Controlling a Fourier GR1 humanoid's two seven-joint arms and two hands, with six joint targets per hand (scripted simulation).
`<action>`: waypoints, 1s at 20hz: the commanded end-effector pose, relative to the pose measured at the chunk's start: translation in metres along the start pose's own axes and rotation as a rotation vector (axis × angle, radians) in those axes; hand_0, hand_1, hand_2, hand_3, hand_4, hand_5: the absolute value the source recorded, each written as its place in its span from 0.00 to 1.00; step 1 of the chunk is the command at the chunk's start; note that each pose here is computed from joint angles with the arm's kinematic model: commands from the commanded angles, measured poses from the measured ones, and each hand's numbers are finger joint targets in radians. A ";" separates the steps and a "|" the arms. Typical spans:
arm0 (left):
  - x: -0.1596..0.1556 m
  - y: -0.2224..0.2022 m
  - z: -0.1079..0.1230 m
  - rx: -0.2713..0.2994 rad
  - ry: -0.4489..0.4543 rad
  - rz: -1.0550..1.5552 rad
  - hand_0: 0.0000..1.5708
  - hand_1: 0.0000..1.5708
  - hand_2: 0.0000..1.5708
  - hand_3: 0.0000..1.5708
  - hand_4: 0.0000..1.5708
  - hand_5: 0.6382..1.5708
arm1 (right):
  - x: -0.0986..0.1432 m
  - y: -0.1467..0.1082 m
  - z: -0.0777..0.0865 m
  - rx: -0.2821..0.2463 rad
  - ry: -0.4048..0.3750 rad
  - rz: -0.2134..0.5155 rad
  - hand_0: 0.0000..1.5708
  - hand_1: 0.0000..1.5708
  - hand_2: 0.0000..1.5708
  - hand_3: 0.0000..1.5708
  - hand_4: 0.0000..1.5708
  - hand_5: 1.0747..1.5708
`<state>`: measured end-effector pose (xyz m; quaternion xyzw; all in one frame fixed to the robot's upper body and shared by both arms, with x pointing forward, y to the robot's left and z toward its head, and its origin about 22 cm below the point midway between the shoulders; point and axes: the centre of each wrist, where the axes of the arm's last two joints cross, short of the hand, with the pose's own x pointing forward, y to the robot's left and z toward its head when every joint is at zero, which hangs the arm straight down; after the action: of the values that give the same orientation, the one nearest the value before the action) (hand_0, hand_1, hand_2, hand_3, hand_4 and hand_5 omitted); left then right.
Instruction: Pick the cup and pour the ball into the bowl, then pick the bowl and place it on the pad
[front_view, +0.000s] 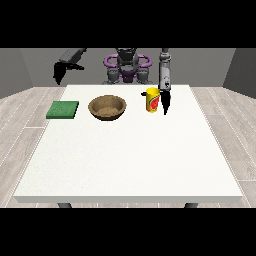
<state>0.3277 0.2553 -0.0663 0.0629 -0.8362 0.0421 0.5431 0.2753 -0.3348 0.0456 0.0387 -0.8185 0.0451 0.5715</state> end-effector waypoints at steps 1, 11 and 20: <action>-0.004 -0.012 -0.011 -0.015 -0.022 -0.008 0.00 0.00 0.00 0.00 0.00 0.95 | -0.010 0.004 -0.009 -0.015 -0.007 0.008 0.00 0.00 0.00 0.00 0.00 1.00; -0.030 -0.024 0.040 0.017 -0.048 -0.329 0.83 0.83 1.00 1.00 0.91 0.66 | -0.006 0.002 0.004 0.039 -0.008 0.032 0.00 0.00 0.00 0.00 0.00 1.00; -0.012 -0.011 0.004 -0.121 0.060 -0.470 0.85 0.85 1.00 1.00 0.98 0.71 | -0.022 -0.033 0.014 -0.058 0.175 0.008 0.00 0.00 0.00 0.00 0.00 1.00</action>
<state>0.3265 0.2410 -0.0850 0.2096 -0.8140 -0.0745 0.5366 0.2781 -0.3629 0.0403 0.0229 -0.7999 0.0453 0.5979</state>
